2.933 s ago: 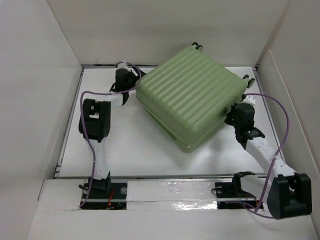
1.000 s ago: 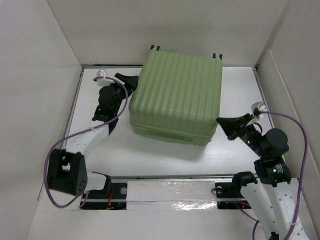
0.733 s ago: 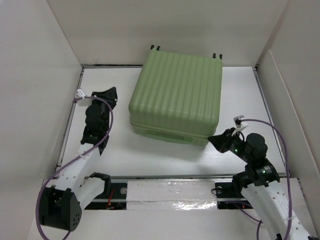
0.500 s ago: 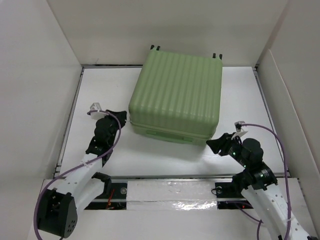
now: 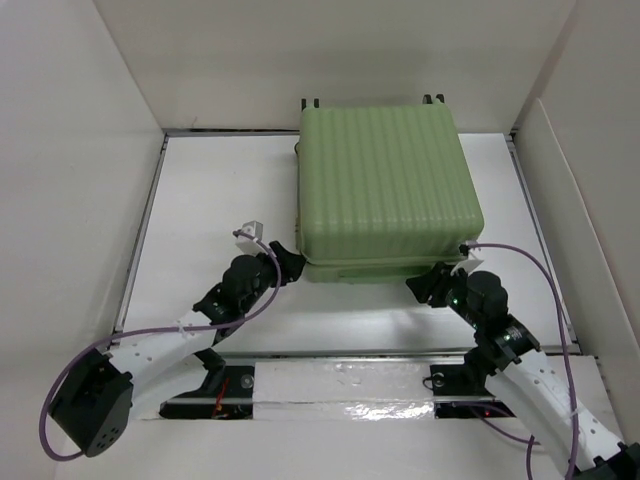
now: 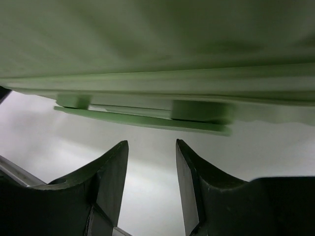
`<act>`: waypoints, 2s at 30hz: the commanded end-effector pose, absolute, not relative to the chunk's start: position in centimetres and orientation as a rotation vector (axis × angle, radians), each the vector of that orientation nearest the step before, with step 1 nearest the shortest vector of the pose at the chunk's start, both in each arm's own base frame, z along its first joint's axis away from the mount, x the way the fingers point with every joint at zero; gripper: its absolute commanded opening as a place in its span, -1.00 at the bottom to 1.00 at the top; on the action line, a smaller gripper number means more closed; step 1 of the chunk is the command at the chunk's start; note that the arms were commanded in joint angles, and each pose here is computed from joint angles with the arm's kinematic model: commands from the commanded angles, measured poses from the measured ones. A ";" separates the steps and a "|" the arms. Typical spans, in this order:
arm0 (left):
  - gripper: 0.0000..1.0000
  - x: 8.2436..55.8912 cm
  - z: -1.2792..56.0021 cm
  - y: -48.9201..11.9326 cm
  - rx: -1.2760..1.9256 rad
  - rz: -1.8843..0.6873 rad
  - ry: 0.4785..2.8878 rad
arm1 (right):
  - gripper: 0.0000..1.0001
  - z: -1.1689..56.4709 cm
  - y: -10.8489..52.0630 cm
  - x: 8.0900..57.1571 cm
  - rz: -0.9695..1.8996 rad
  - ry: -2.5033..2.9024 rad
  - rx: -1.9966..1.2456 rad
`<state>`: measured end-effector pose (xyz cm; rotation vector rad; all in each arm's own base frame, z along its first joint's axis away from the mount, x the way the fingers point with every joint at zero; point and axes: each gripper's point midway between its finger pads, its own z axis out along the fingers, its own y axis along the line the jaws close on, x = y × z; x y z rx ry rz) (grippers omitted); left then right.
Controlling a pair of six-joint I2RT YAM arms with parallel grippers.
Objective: Pack the luggage
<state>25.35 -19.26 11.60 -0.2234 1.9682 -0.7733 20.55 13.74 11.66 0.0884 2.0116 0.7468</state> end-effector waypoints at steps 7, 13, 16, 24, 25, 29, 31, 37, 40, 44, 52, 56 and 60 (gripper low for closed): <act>-0.28 24.4 13.1 -18.2 -0.293 -0.781 1.942 | -0.03 13.5 12.9 22.3 0.697 1.888 0.171; -0.31 24.3 13.4 -14.5 -0.468 -0.663 1.901 | -0.06 14.4 14.9 23.9 0.740 1.873 0.102; -0.26 25.1 18.0 -13.7 -0.504 -0.709 1.765 | -0.10 14.3 17.4 24.0 0.786 1.911 0.017; -0.46 24.4 30.2 -18.8 -0.200 -1.006 1.534 | -0.07 16.7 23.5 25.9 0.791 1.851 -0.049; -0.47 24.3 30.5 -19.2 -0.177 -1.021 1.527 | -0.06 15.7 24.0 26.5 0.781 1.869 -0.052; -0.53 24.3 30.7 -20.8 -0.121 -1.084 1.526 | -0.03 16.5 27.6 27.2 0.875 1.818 -0.105; -0.64 23.9 30.2 -22.5 -0.064 -1.115 1.547 | -0.01 17.1 28.6 26.3 0.871 1.837 -0.140; -0.65 20.2 25.2 -28.8 0.010 -0.934 1.711 | 0.06 20.2 23.9 21.9 0.828 1.846 -0.104; -0.55 19.7 22.9 -30.1 -0.030 -0.943 1.754 | 0.04 21.6 18.9 20.3 0.771 1.817 0.028; -0.34 21.0 17.5 -31.5 0.000 -0.921 1.852 | -0.67 24.7 10.3 22.5 0.504 1.658 0.314; 0.07 21.8 15.1 -34.4 0.038 -0.902 1.906 | -1.00 32.0 -4.0 31.1 0.162 1.491 0.585; 0.23 22.4 13.2 -34.5 0.002 -0.869 1.945 | -0.95 26.4 -7.9 34.4 0.277 1.608 0.634; 0.27 23.3 12.0 -34.6 -0.023 -0.861 1.960 | -0.82 20.7 -5.9 36.1 0.439 1.728 0.589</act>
